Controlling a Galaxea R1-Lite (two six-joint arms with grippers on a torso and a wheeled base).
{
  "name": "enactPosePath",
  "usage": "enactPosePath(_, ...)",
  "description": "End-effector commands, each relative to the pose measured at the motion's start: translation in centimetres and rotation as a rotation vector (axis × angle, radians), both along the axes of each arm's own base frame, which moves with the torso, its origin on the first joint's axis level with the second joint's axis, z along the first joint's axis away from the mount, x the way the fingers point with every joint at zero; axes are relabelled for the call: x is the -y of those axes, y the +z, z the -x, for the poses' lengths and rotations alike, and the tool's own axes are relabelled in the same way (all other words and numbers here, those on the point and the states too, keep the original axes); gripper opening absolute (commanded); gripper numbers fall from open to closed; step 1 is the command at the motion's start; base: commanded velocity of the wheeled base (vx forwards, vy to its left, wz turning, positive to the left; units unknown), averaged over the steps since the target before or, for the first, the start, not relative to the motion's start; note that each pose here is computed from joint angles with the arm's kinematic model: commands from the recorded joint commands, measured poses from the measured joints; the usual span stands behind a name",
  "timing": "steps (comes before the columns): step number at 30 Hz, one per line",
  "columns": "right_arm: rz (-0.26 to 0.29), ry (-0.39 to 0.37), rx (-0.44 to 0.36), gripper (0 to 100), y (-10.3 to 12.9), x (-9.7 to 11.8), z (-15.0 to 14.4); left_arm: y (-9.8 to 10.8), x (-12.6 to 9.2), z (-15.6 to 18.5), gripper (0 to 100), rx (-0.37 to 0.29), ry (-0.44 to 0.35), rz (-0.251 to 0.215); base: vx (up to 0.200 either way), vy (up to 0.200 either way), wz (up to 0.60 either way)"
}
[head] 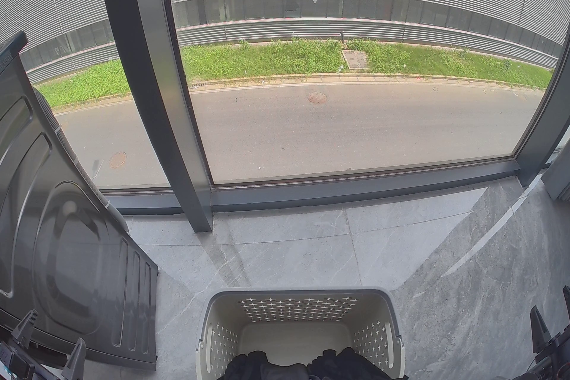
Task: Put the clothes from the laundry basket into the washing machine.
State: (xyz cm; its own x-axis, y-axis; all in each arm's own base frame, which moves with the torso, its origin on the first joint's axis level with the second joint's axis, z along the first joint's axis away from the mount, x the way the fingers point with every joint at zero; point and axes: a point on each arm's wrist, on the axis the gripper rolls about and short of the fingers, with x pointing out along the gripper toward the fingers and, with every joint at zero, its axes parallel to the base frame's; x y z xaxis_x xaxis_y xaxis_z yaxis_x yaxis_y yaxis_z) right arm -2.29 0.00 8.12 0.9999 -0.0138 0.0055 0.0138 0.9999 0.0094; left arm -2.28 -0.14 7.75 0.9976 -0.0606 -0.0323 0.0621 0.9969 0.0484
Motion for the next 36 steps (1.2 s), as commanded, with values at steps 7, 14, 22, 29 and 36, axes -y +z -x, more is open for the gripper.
enactPosePath(7,0.000,0.000,-0.001,100,-0.48,0.00,-0.01,-0.53,0.00,0.00,100,0.000,0.001,0.000,0.000,0.000,0.00)
enactPosePath(14,0.000,0.000,-0.001,100,-0.48,0.00,-0.01,-0.53,0.00,0.00,100,0.000,0.002,0.001,-0.086,0.000,0.00)
enactPosePath(22,0.000,0.000,-0.001,100,-0.48,0.00,-0.01,-0.53,0.00,0.00,100,0.000,0.001,0.001,-0.200,0.000,0.00)
enactPosePath(29,0.000,0.000,-0.001,100,-0.48,0.00,-0.01,-0.53,0.00,0.00,100,0.000,0.001,0.001,-0.200,0.000,0.00)
enactPosePath(36,0.000,0.000,-0.001,100,-0.48,0.00,-0.01,-0.53,0.00,0.00,100,0.000,0.001,0.001,-0.200,0.000,0.00)
